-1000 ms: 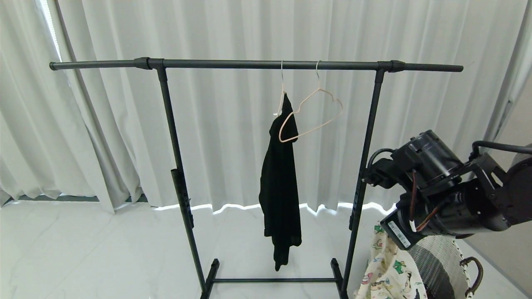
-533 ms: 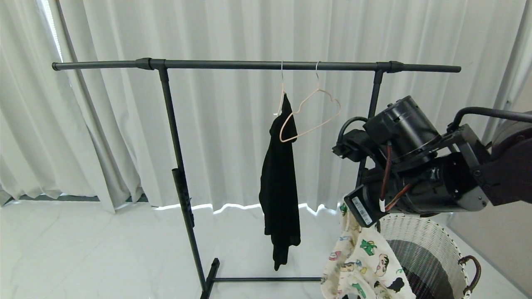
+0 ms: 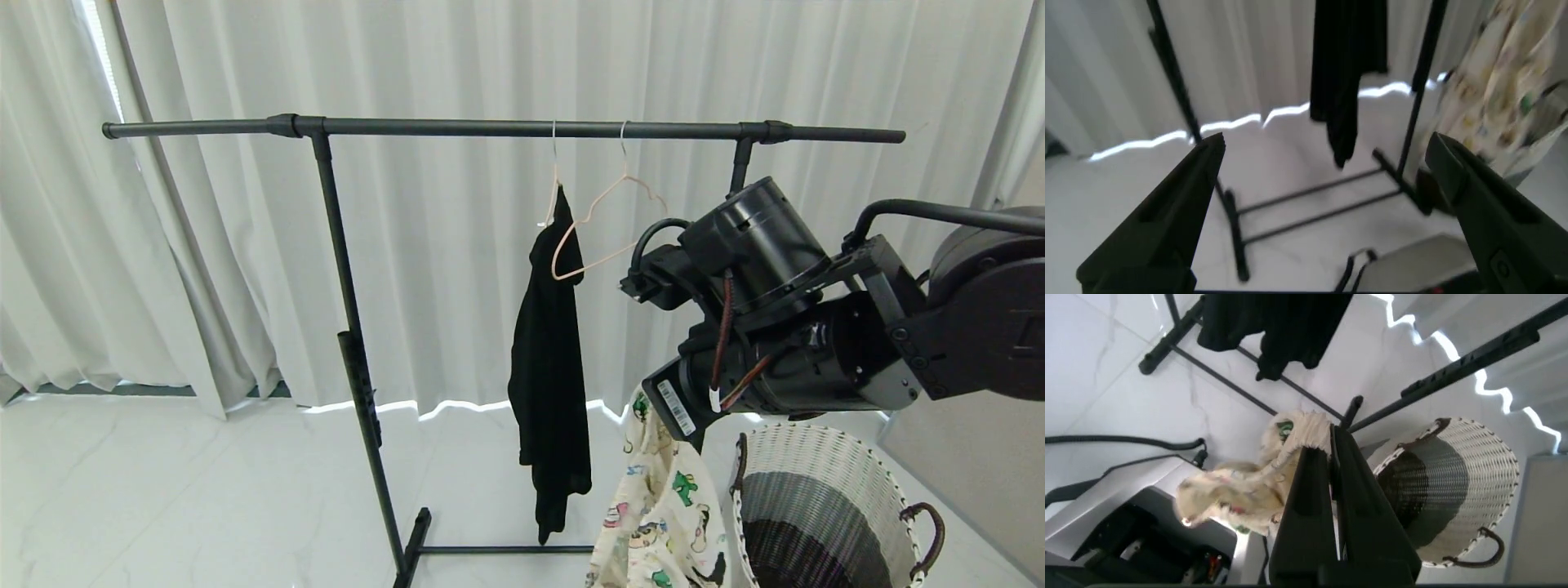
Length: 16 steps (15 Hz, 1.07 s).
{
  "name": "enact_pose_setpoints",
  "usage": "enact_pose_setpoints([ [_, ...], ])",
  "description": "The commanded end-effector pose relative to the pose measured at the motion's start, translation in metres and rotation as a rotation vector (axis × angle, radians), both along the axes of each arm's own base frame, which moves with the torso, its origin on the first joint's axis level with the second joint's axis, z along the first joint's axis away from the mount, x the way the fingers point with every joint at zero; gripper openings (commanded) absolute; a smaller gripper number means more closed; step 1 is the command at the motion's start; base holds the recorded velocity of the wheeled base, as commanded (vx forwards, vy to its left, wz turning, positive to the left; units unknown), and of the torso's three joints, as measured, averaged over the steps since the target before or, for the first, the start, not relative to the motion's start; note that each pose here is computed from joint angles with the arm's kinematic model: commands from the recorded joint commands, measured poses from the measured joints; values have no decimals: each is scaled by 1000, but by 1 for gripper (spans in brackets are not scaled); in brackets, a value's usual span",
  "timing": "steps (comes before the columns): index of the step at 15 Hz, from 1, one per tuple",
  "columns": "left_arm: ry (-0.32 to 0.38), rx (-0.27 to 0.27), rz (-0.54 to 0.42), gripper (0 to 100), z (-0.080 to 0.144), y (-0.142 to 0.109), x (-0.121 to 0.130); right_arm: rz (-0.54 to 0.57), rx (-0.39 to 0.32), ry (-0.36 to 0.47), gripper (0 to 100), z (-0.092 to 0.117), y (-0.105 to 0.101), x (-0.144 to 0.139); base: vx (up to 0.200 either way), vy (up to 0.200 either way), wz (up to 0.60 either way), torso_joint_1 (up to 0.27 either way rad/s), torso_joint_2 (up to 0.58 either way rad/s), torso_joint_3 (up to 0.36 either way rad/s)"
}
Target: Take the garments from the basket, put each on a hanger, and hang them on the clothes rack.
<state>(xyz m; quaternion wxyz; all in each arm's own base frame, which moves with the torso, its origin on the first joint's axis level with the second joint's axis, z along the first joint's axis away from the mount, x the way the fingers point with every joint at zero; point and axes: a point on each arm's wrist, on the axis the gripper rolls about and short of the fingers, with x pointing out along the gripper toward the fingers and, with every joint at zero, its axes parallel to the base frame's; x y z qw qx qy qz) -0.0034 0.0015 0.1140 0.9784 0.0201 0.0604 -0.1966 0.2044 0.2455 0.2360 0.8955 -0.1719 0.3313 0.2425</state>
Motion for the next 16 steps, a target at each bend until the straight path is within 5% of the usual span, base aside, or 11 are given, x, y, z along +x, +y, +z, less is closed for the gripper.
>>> enact_pose_setpoints([
  [1,13,-86,-6,100,120,-34,79,3,4,-3,0,1,2,0,0,0,0,0,0,0],
  [3,52,-69,-29,100,137,-63,136,4,12,-9,0,4,1,-1,0,0,0,0,0,0],
  [5,126,-33,-102,100,125,-96,172,10,35,-20,0,10,3,-3,0,0,0,0,0,0],
  [7,206,12,-213,100,106,-127,175,43,86,-35,0,21,12,-9,0,0,0,0,0,0],
  [9,286,-1,-288,100,93,-148,169,91,144,-40,0,34,19,-17,0,0,0,0,0,0],
  [11,356,-31,-313,100,84,-162,167,122,181,-51,0,43,23,-20,0,0,0,0,0,0],
  [16,447,41,-280,100,53,-160,162,143,229,-72,0,57,24,-22,0,0,0,0,0,0],
])
